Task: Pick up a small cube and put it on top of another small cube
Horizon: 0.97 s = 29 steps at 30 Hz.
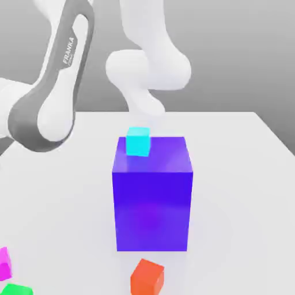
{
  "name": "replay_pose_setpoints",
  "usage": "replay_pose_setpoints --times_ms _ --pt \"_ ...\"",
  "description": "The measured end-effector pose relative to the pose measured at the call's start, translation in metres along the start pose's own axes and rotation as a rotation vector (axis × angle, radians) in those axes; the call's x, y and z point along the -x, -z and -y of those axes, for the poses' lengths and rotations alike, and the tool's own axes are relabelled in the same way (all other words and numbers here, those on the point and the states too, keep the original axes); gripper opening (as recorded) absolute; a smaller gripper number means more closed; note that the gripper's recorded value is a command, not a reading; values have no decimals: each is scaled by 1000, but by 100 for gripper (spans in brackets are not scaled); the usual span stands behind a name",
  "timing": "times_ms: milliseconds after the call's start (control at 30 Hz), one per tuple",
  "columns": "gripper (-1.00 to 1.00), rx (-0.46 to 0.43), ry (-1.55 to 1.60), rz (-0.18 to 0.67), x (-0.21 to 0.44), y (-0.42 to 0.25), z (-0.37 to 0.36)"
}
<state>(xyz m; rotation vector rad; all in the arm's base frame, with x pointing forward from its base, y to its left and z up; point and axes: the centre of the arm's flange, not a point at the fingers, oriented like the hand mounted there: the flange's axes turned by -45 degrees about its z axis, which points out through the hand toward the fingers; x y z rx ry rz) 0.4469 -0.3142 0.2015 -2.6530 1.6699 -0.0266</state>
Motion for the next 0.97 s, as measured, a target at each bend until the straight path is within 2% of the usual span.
replay_pose_setpoints --times_ms 133,167,367,533,700,833,867,967 --pt "0 14 -24 9 -2 -61 -9" --pt "-100 15 -25 10 -2 -70 -9" --pt "-100 14 -25 10 -2 -74 -10" --pt "-100 14 -25 10 -2 -19 -8" --pt "-100 10 22 14 16 29 84" --pt "-100 13 32 11 23 -9 106" --pt "100 13 32 11 24 -19 106" --pt "100 13 32 11 24 -19 106"
